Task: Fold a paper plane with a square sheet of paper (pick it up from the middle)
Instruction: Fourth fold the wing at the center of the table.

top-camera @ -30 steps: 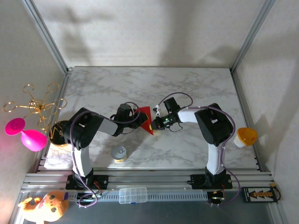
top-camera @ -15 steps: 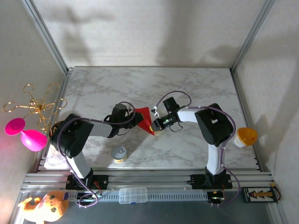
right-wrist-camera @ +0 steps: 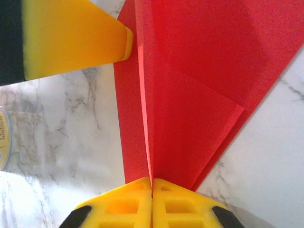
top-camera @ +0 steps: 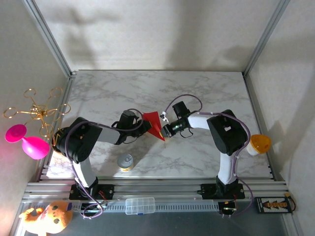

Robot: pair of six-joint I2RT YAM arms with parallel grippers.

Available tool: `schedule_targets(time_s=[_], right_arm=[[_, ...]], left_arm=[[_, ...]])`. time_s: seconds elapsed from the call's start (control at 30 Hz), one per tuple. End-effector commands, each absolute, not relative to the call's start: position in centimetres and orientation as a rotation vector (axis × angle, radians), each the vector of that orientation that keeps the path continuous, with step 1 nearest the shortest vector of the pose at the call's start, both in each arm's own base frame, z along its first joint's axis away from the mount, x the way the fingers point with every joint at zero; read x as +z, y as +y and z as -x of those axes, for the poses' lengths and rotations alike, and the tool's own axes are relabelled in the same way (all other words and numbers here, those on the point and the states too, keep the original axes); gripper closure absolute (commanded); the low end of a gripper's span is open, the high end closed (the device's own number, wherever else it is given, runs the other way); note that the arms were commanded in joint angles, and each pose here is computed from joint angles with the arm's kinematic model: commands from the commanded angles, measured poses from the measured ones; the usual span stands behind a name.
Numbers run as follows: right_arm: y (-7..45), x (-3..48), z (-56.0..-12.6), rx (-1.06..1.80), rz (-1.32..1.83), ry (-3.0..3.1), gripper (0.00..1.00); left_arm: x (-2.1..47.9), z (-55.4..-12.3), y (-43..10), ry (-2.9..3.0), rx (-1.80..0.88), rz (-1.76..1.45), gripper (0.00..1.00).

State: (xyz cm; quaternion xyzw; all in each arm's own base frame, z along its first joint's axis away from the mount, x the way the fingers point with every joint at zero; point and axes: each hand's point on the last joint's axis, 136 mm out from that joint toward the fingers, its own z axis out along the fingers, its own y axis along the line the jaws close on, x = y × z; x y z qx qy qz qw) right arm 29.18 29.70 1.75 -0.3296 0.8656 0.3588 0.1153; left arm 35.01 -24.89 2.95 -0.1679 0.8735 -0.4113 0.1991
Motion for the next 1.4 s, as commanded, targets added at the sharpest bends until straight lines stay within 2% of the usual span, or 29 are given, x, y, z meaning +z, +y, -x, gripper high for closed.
schedule_targets(time_s=[0.0, 0.17, 0.3, 0.43, 0.93, 1.17, 1.37], right_arm=[[27.5, 0.2, -30.0, 0.871, 0.933, 2.623, 0.9], [27.4, 0.2, -30.1, 0.857, 0.929, 2.626, 0.89], [27.3, -0.1, -30.1, 0.852, 0.932, 2.634, 0.91], [27.4, -0.1, -30.0, 0.846, 0.948, 2.63, 0.92], [27.5, 0.3, -30.1, 0.826, 0.981, 2.605, 0.91], [27.6, 1.9, -30.6, 0.79, 0.878, 2.573, 0.75], [27.7, 2.5, -31.1, 0.705, 0.814, 2.558, 0.72]], left_arm=[[1.8, -35.0, -24.7, 2.488, -1.09, 0.508, 0.68], [1.1, -34.9, -24.6, 2.532, -1.046, 0.524, 0.64], [3.0, -35.5, -25.1, 2.493, -1.079, 0.492, 0.7], [4.2, -36.2, -25.5, 2.488, -1.049, 0.459, 0.7], [0.6, -35.8, -25.4, 2.641, -0.858, 0.499, 0.68], [-1.7, -34.3, -24.1, 2.736, -0.722, 0.612, 0.59], [-4.4, -32.8, -23.2, 2.844, -0.56, 0.665, 0.58]])
